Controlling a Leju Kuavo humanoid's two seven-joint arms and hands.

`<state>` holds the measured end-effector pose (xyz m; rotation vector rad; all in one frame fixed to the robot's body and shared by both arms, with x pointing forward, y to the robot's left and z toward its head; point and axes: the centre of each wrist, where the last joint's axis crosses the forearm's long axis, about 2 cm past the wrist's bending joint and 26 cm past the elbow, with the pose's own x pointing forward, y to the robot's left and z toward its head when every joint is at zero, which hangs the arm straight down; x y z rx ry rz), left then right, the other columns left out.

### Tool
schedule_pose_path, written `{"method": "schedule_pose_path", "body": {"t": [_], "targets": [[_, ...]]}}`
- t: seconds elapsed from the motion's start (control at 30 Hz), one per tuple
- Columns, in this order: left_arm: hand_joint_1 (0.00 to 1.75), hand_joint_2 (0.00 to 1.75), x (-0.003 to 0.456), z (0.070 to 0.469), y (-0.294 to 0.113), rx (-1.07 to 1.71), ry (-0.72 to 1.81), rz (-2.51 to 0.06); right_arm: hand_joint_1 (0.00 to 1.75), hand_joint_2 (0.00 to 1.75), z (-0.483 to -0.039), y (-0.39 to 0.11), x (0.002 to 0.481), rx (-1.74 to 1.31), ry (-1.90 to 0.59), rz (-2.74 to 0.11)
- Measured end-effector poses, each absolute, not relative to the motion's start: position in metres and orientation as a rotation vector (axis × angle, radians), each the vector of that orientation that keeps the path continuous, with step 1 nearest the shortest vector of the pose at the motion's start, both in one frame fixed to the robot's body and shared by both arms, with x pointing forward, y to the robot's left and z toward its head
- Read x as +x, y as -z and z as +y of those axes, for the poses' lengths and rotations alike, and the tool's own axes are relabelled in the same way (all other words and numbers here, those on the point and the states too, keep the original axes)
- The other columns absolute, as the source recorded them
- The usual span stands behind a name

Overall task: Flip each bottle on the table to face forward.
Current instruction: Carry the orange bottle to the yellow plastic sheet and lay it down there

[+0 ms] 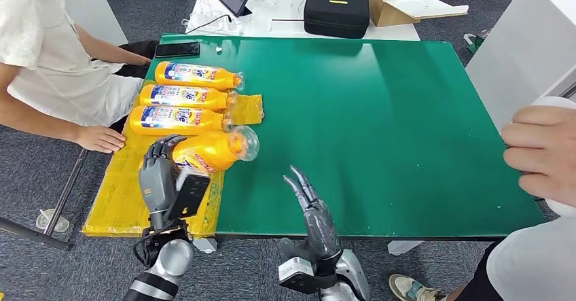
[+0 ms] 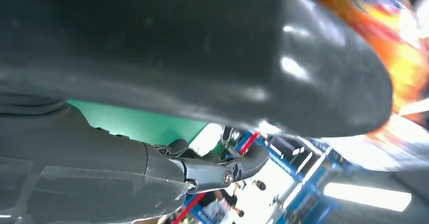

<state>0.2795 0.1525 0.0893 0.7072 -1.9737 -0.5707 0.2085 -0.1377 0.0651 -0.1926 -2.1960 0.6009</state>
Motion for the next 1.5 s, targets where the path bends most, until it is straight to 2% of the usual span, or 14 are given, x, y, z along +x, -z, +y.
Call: {"method": "schedule_pose_path", "body": {"t": [0.1, 0.23, 0.4, 0.67, 0.77, 0.9, 0.93, 1.0, 1.1, 1.17, 1.5], "targets": [[1.75, 1.75, 0.288, 0.168, -0.081, 0.858, 0.791, -1.848, 0.0, 0.0, -0.145, -0.07, 0.21, -0.203, -0.55, -2.204], [1.75, 1.75, 0.298, 0.185, -0.067, 0.846, 1.009, -1.664, 0.0, 1.75, -0.156, -0.078, 0.21, -0.17, -0.454, -2.213], [1.75, 1.75, 0.304, 0.2, -0.054, 0.712, 1.135, -1.541, 0.0, 1.75, -0.168, -0.084, 0.211, -0.074, -0.356, -2.192], [1.71, 1.75, 0.319, 0.215, -0.046, 0.665, 1.326, -1.402, 0.0, 1.75, -0.174, -0.085, 0.214, -0.023, -0.289, -2.169], [1.53, 1.75, 0.325, 0.217, -0.047, 0.629, 1.371, -1.361, 0.0, 1.75, -0.173, -0.085, 0.215, -0.006, -0.279, -2.165], [0.54, 1.75, 0.339, 0.221, -0.052, 0.584, 1.439, -1.292, 0.0, 1.75, -0.171, -0.083, 0.216, 0.044, -0.29, -2.15], [0.44, 1.75, 0.342, 0.222, -0.053, 0.576, 1.45, -1.276, 0.0, 1.75, -0.171, -0.082, 0.216, 0.054, -0.294, -2.144], [0.39, 1.75, 0.347, 0.223, -0.055, 0.566, 1.466, -1.25, 0.0, 1.75, -0.17, -0.08, 0.215, 0.063, -0.295, -2.133], [0.12, 1.75, 0.35, 0.226, -0.055, 0.558, 1.485, -1.22, 0.0, 1.75, -0.169, -0.076, 0.214, 0.064, -0.297, -2.119], [0.02, 1.75, 0.352, 0.227, -0.055, 0.55, 1.491, -1.2, 0.0, 1.75, -0.169, -0.074, 0.214, 0.065, -0.296, -2.11], [0.0, 1.75, 0.361, 0.241, -0.058, 0.471, 1.475, -1.129, 0.0, 1.75, -0.168, -0.065, 0.214, 0.076, -0.314, -2.07]]}}
